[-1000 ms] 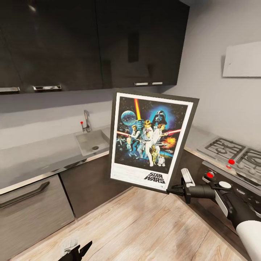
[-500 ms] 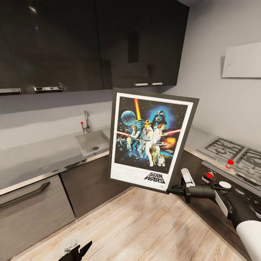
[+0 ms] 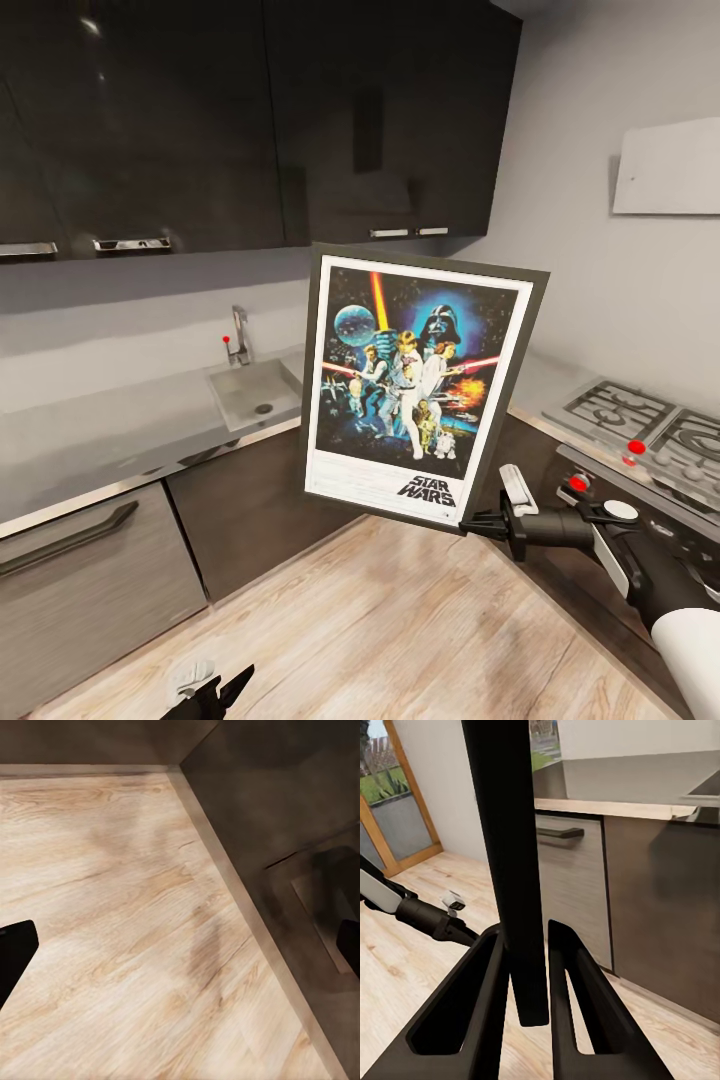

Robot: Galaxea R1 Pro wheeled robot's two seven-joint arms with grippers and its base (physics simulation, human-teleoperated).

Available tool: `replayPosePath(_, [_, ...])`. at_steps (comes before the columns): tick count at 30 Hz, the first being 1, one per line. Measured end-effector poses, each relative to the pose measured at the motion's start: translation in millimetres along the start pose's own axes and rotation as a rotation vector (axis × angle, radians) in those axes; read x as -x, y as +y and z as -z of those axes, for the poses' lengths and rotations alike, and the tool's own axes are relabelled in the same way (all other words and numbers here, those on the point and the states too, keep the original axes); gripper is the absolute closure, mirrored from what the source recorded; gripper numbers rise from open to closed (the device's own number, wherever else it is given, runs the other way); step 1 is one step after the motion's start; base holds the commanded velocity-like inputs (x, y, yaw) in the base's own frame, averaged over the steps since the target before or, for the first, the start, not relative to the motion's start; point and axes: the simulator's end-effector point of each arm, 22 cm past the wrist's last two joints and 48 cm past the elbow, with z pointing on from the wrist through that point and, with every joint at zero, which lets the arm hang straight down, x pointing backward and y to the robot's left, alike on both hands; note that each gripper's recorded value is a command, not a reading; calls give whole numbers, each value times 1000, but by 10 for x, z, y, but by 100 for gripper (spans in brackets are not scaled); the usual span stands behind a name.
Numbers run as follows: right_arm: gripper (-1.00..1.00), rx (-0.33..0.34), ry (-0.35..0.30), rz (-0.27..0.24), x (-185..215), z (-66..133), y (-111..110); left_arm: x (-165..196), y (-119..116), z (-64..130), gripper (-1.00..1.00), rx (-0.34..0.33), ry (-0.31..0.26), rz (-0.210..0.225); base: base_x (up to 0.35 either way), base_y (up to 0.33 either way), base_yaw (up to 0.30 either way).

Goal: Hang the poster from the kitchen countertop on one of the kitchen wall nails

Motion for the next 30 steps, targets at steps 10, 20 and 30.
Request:
replayPosePath(10, [100,0,0,-1,-2,0,-3,0,1,-2,-100,0,0,1,-62,71,35])
replayPosePath(20, [100,-2,3,2,0,20,-8,3,-1,0,-100,-2,-1,1,-96,107,256])
replayPosePath(30, [100,-2,3,2,1,21,-9,6,7,3,-100,0,-1,1,-203,222,133])
